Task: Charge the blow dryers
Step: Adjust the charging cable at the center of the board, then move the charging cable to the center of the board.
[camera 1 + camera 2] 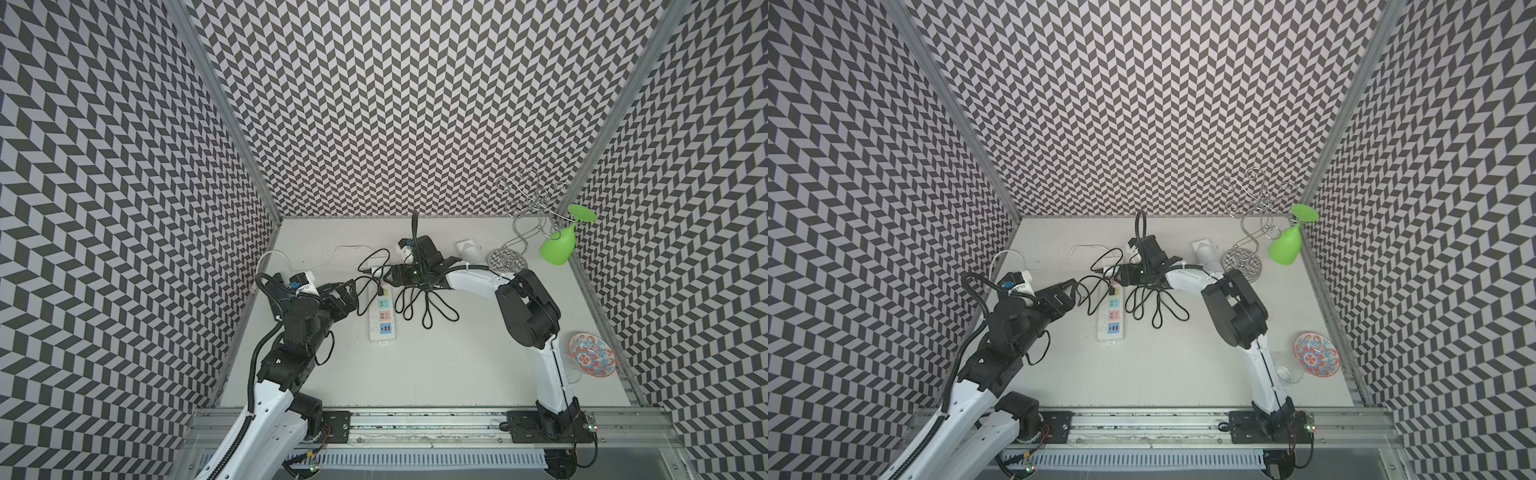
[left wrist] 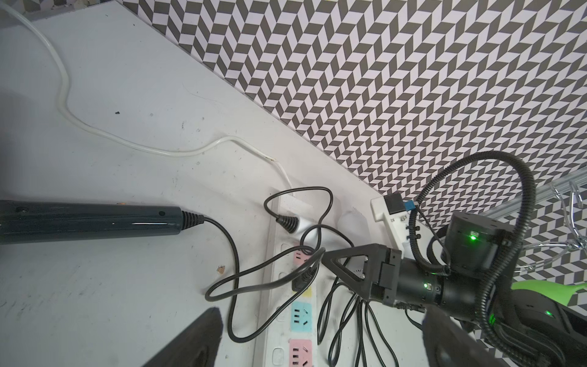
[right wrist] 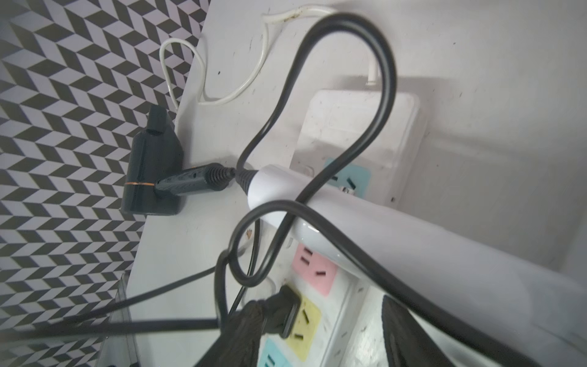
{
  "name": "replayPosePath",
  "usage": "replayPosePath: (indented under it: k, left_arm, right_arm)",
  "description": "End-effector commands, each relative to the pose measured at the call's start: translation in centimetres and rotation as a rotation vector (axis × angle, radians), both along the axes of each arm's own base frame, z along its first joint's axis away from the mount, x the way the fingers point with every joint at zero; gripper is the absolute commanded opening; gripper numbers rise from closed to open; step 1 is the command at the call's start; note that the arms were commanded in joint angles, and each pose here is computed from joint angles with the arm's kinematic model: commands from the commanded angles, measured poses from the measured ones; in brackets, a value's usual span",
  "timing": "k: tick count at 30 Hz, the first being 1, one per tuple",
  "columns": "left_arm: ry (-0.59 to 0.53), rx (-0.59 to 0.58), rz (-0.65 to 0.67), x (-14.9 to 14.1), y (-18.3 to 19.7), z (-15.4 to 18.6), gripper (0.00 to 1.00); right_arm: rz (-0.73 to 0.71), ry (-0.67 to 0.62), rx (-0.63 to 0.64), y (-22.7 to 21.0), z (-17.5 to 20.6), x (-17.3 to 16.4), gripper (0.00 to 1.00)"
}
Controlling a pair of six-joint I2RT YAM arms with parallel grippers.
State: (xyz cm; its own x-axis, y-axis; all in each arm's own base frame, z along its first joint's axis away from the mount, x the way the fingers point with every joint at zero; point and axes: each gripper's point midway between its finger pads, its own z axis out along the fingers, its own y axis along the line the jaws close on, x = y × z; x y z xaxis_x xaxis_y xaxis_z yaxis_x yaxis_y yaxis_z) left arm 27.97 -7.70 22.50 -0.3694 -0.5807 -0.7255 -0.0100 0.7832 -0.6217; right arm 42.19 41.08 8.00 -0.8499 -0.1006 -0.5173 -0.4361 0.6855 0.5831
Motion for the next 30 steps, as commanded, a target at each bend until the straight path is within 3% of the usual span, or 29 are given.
replayPosePath:
  k: [1, 14, 22, 30]
  left_arm:
    - [-0.019, -0.022, 0.000, 0.0, 0.1, 0.3, 0.99]
    - [-0.018, -0.019, -0.005, -0.1, 0.0, 0.3, 0.99]
    - [-0.012, -0.018, -0.009, 0.1, -0.1, 0.0, 0.99]
    - [-0.010, -0.019, -0.010, 0.3, -0.2, -0.3, 0.99]
  right_arm:
    - [-0.061, -0.030, 0.015, 0.5, 0.1, 2.6, 0.62]
    - [-0.146, -0.069, 0.078, -0.7, 1.7, 8.2, 0.63]
    - [-0.088, -0.183, 0.091, -2.9, 9.1, 4.1, 0.66]
    - [-0.094, -0.158, 0.030, -4.8, 7.2, 1.2, 0.65]
